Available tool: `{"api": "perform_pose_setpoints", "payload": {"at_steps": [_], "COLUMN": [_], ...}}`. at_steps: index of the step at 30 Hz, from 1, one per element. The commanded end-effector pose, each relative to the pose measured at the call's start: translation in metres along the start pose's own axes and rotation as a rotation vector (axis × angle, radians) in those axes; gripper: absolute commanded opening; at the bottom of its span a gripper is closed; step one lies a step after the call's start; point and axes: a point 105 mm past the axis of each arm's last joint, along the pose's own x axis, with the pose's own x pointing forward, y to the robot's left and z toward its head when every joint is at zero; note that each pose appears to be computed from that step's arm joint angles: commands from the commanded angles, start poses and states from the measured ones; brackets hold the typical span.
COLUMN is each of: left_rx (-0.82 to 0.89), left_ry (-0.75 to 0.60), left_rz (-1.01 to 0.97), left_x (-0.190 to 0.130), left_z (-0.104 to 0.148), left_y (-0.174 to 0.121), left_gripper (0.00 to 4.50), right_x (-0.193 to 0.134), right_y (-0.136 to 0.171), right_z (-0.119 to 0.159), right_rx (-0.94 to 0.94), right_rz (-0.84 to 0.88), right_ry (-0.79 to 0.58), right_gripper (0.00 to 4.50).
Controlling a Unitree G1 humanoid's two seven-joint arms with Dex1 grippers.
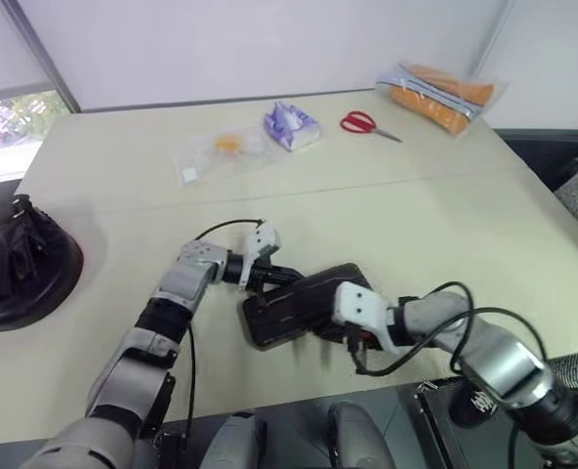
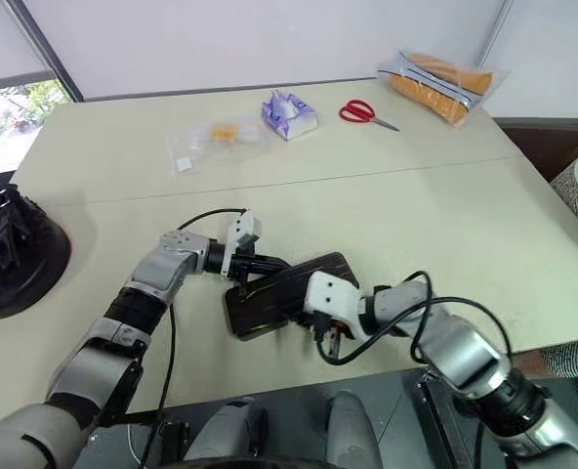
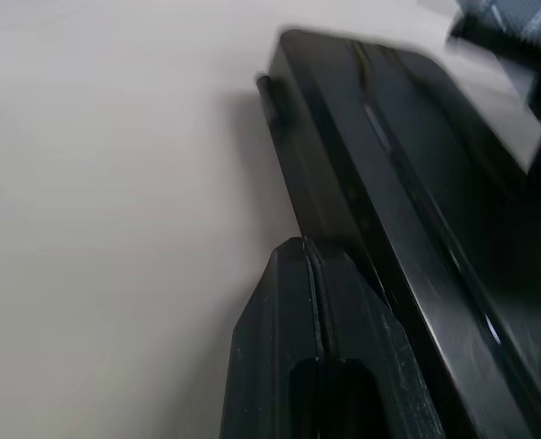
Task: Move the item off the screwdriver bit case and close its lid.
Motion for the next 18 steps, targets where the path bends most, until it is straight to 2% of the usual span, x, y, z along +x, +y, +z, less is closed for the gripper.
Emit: {"api": "perform_pose_setpoints", "payload": {"at_steps": [1,5,10,15,18], "left_rx": [0.021,0.054,0.064,0.087,0.092], "left_ry": [-0.089,-0.121,-0.128,-0.087,-0.062], "left_rz": [-0.017,0.028,0.030,0.068,0.110], "left_x": [-0.012,-0.035,-0.069,-0.107,-0.120], "left_z": [0.026,0.041,0.053,0.059,0.056], "left_y": [-0.007,-0.012,-0.032,-0.056,-0.063], "left_gripper": [0.00,0.00,0.00,0.00,0.00], "right_x": [-0.020,-0.037,-0.068,-0.106,-0.118], "right_y": [0.000,-0.001,-0.014,-0.030,-0.035], "right_z": [0.020,0.028,0.038,0.045,0.045], "right_rx": [-0.033,-0.041,-0.082,-0.156,-0.171], "right_rz": [-0.025,-0.045,-0.102,-0.150,-0.154], "right_ry": [-0.056,-0.060,-0.041,0.028,0.049], "right_gripper": [0.01,0.01,0.01,0.01,0.01]}}
